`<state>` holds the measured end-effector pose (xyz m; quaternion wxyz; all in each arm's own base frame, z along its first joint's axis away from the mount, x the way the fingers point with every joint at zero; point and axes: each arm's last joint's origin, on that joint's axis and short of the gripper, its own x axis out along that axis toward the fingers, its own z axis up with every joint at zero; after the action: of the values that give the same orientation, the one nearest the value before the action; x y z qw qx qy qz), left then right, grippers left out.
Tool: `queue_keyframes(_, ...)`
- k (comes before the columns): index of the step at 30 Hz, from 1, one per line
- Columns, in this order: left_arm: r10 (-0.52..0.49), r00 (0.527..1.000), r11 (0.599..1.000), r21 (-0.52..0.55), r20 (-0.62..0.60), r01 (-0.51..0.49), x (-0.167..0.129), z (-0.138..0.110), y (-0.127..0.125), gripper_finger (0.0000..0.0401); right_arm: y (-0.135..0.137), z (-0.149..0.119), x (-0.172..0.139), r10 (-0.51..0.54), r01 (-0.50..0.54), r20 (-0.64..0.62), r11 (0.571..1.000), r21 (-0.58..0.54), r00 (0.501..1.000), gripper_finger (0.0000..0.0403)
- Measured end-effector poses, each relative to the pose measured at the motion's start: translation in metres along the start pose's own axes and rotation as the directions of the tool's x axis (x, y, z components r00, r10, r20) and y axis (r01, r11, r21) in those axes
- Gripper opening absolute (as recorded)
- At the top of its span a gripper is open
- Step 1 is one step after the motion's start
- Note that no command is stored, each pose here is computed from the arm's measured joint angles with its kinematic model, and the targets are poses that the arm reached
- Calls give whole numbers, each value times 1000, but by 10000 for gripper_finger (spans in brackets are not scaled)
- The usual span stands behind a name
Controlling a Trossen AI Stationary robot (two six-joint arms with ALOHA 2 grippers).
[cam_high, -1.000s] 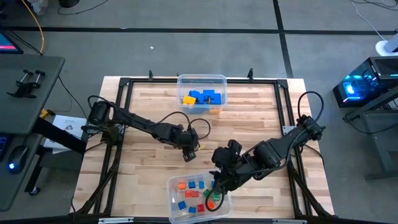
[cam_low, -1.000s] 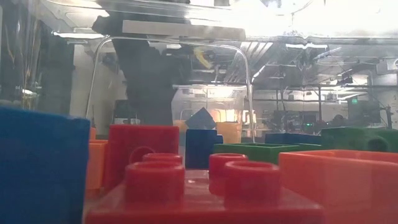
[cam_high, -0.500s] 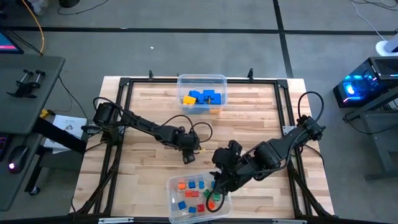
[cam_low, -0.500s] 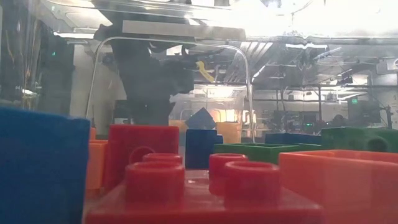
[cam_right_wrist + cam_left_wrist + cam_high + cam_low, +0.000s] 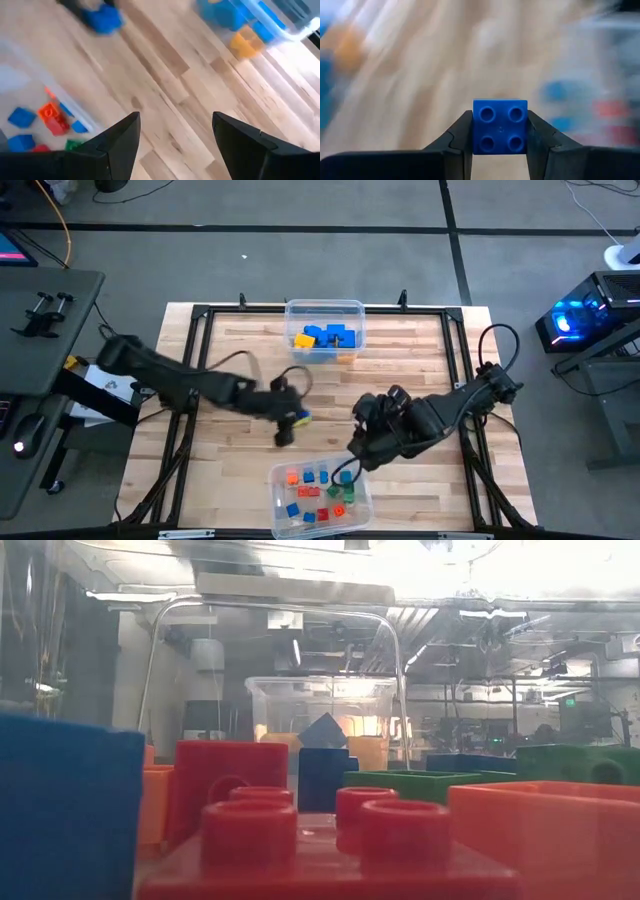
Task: Sort blocks by size
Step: Put the small blue game piece into the bottom transparent bin, then return to Home position
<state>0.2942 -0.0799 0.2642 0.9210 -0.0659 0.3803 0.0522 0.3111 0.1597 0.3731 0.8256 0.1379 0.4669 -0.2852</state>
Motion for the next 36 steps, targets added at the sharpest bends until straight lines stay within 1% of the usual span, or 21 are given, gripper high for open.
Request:
queue_keyframes(2, -117, 988, 993, 46, 104, 113, -29, 1, -24, 93, -1, 0, 2, 10, -10, -10, 999, -31, 1000, 241)
queue_keyframes(4, -237, 954, 970, 93, 186, 223, -53, 0, -47, 93, -3, 1, 2, 9, -9, -22, 999, -33, 1000, 236)
queue_keyframes(7, -375, 896, 925, 164, 236, 344, -73, -10, -80, 93, -8, 5, 4, -2, 1, -31, 999, -36, 1000, 227)
queue_keyframes(9, -402, 890, 910, 202, 217, 362, -71, -23, -100, 93, -9, 9, 6, 2, -3, -27, 999, -37, 1000, 223)
queue_keyframes(12, -386, 909, 910, 227, 159, 347, -52, -41, -122, 93, -9, 15, 9, 18, -19, -27, 999, -39, 999, 220)
queue_keyframes(15, -376, 917, 918, 189, 134, 349, -27, -51, -135, 93, -11, 20, 12, 40, -42, -44, 998, -45, 998, 220)
queue_keyframes(16, -372, 920, 921, 174, 124, 349, -20, -53, -136, 99, -11, 21, 14, 44, -46, -47, 998, -47, 998, 220)
queue_keyframes(17, -373, 920, 921, 166, 118, 352, -14, -54, -137, 115, -12, 23, 14, 49, -51, -50, 998, -45, 998, 220)
queue_keyframes(19, -373, 921, 923, 145, 112, 356, -8, -52, -134, 164, -13, 25, 16, 55, -57, -56, 998, -39, 997, 220)
queue_keyframes(22, -358, 929, 930, 123, 91, 347, -7, -44, -122, 241, -14, 26, 16, 56, -58, -63, 998, -37, 996, 220)
queue_keyframes(24, -339, 939, 937, 115, 59, 331, -14, -39, -108, 278, -14, 26, 16, 55, -57, -64, 998, -37, 996, 220)
queue_keyframes(25, -330, 943, 940, 108, 52, 323, -20, -35, -101, 289, -14, 26, 16, 54, -57, -63, 998, -41, 997, 220)
queue_keyframes(28, -284, 958, 956, 98, 51, 278, -42, -28, -80, 302, -14, 25, 16, 51, -54, -63, 997, -51, 997, 220)
queue_keyframes(31, -261, 959, 962, 116, 114, 248, -66, -24, -66, 298, -15, 24, 16, 41, -44, -75, 998, -50, 996, 220)
queue_keyframes(32, -239, 959, 968, 114, 152, 223, -77, -25, -60, 296, -16, 23, 16, 28, -32, -83, 998, -48, 996, 220)
queue_keyframes(34, -167, 949, 985, 84, 269, 149, -100, -32, -45, 290, -18, 19, 12, 2, -7, -94, 999, -46, 996, 220)
queue_keyframes(36, -65, 926, 998, 11, 371, 66, -118, -49, -24, 285, -18, 16, 7, 17, -20, -76, 999, -34, 997, 220)
